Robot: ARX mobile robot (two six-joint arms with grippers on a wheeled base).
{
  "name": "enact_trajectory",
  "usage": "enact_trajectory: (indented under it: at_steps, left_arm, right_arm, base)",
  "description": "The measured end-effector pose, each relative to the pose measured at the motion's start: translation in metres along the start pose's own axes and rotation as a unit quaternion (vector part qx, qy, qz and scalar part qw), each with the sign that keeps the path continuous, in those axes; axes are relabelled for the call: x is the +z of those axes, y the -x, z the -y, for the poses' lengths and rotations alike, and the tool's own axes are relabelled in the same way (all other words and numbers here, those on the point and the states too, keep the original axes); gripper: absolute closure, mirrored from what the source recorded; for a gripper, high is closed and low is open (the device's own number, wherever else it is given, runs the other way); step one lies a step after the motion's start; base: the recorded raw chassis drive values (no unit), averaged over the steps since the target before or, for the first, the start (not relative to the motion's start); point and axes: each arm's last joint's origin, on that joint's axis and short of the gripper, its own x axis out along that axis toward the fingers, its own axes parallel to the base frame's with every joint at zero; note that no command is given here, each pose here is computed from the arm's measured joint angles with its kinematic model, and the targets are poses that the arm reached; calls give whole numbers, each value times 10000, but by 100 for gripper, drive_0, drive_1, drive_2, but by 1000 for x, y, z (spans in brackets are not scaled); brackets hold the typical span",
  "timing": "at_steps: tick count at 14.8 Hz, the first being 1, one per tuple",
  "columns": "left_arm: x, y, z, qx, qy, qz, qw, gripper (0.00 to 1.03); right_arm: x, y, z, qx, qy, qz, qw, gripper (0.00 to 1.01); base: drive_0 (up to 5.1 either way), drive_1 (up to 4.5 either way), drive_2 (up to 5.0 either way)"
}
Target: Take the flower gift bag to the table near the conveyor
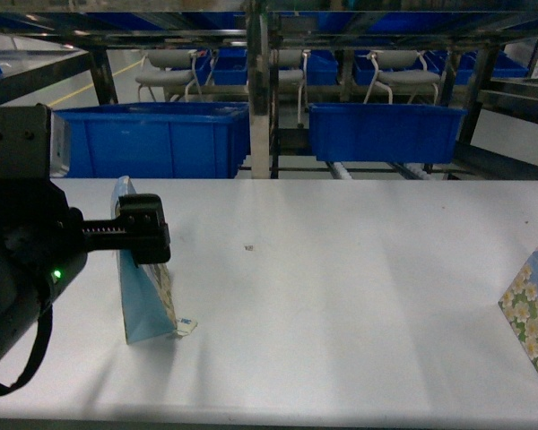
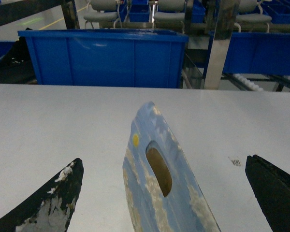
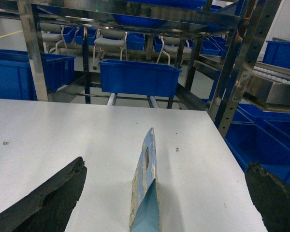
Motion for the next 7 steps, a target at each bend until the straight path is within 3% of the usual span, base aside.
enact_trajectory:
  at_steps: [3,4,6,7]
  left_arm:
    - [39,13,-17,161,215,577,9980,5]
    - [54,21,-21,80,289,823,9962,5]
    - [86,45,-30,-363,384,1413,9885,5]
    - [101,58,-38,-420,390,1591,9856,5]
  right_arm:
    - [0,0,0,0,0,2,10000,3]
    - [0,0,0,0,0,0,10000,3]
    - [0,0,0,0,0,2,10000,3]
    - [0,0,0,0,0,2,10000,3]
  base:
    - [0,0,0]
    - [0,0,0]
    - [0,0,0]
    - [0,0,0]
